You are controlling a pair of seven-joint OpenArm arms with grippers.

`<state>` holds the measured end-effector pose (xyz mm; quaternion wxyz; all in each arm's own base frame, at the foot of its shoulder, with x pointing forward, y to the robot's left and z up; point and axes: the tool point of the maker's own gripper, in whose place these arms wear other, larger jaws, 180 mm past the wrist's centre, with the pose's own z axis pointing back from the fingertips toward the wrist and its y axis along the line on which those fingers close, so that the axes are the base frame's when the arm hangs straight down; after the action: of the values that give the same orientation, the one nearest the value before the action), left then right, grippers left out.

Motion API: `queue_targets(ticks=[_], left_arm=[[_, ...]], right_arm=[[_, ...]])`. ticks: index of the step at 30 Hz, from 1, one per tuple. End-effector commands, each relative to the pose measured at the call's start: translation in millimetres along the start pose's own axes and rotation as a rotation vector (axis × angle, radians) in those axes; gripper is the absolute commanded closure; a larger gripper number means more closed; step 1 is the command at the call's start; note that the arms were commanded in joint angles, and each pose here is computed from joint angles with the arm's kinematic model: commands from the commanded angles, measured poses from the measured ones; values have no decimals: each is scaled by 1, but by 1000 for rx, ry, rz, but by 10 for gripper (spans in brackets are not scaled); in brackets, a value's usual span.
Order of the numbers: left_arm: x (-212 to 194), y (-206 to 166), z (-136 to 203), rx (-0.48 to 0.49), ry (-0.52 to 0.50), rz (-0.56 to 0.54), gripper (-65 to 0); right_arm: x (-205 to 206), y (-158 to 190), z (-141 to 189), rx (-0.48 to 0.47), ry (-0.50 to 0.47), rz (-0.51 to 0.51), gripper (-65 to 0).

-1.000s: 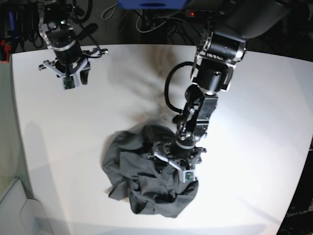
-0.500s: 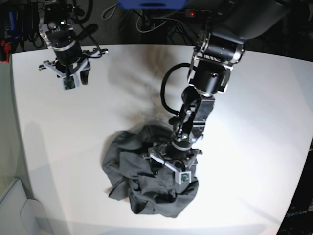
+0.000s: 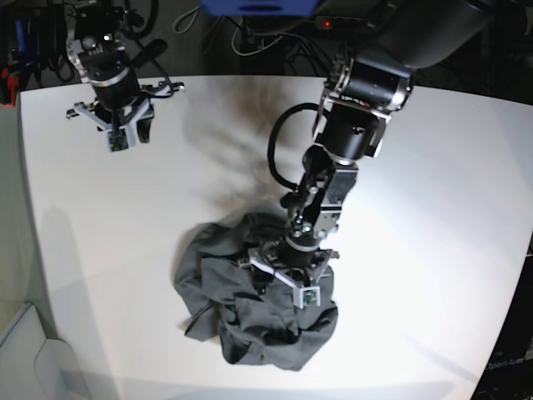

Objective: Layout the t-shirt on the table in an organized manner, then fold the t-shirt properly
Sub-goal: 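Reach the left gripper into the grey t-shirt and grasp fabric, then lift and drag the grasped fabric outward with the left gripper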

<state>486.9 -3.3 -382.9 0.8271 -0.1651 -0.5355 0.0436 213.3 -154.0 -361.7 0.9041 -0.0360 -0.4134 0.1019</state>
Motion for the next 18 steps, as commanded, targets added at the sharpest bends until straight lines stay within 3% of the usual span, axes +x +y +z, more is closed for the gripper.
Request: queue_targets(ticks=[1, 5, 8, 13, 18], left_arm=[[30, -12, -5, -27, -73, -5, -347], [29, -12, -5, -27, -73, -5, -165], [30, -12, -5, -26, -74, 0, -82], [30, -12, -5, -26, -76, 1, -5], [46, -15, -4, -32, -115, 4, -6]], right_arm=[[8, -1, 3, 0, -32, 1, -135], [7, -1, 3, 1, -30, 1, -135], [7, 0, 3, 1, -29, 1, -135], [3, 0, 4, 3, -20, 1, -135], [2, 1, 4, 3, -18, 1, -135]])
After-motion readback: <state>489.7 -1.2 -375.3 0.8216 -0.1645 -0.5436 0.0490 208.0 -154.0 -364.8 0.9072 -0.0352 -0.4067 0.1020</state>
